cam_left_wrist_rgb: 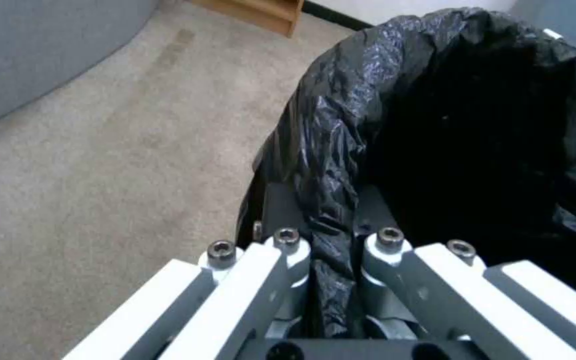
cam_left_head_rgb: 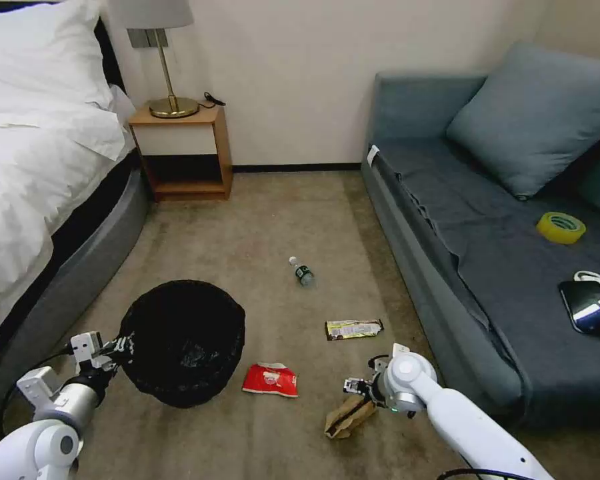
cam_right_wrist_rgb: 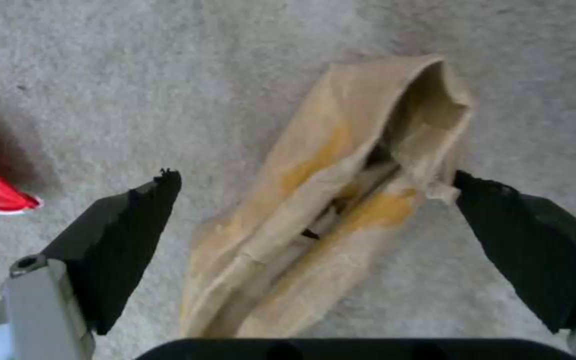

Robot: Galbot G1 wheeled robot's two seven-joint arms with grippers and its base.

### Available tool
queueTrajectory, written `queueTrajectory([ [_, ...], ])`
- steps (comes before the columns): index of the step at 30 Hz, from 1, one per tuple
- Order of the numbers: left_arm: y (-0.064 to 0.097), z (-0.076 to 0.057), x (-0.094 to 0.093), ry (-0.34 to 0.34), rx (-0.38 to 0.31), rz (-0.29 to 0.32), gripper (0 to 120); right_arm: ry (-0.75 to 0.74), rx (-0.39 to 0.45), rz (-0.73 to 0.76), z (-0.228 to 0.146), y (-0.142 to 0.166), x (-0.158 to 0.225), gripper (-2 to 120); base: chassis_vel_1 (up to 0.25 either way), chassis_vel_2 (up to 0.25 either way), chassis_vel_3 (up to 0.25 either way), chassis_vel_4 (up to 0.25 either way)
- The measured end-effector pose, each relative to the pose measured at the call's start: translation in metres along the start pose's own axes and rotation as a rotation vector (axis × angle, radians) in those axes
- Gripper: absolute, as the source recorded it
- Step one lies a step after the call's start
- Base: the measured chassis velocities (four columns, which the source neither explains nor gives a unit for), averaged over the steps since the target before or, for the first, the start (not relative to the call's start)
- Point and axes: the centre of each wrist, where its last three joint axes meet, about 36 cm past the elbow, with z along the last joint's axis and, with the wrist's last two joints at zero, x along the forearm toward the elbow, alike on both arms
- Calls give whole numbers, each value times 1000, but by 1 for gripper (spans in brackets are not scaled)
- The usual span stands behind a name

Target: Pick up the trash bin, then pick up the garbage on the floor and place it into the trash bin.

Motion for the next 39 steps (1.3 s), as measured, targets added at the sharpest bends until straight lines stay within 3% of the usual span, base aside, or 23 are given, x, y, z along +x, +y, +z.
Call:
queueTrajectory([
  [6, 0, -1, -1, 2, -3, 2, 5, 4, 10, 8, 2, 5, -6, 94, 0, 0, 0, 0],
  [8, 0, -2, -1, 2, -3, 3, 5, 9, 15, 12, 4, 5, -7, 82, 0, 0, 0, 0],
  [16, -1, 0, -1, 4, -1, 3, 5, 8, 23, 20, 7, 3, -10, 58, 0, 0, 0, 0],
  [17, -1, 0, -1, 4, -1, 3, 5, 7, 26, 21, 8, 2, -11, 50, 0, 0, 0, 0],
  [18, -1, 0, -1, 4, -1, 3, 5, 7, 26, 21, 8, 2, -11, 50, 0, 0, 0, 0],
  [22, -2, 0, 0, 3, 0, 3, 5, 0, 37, 25, 9, -1, -14, 31, 0, 0, 0, 0],
  [29, -3, -1, 2, 1, -1, 3, 5, -11, 41, 27, 9, -3, -15, 13, 0, 0, 0, 0],
  [31, -4, -2, 2, 1, -2, 5, 5, -24, 40, 31, 9, -7, -13, 0, 0, 0, 0, 0],
  [39, -9, -2, -2, 12, -11, 19, 5, -138, 51, 30, -2, -25, 9, 0, 0, 0, 0, 0],
])
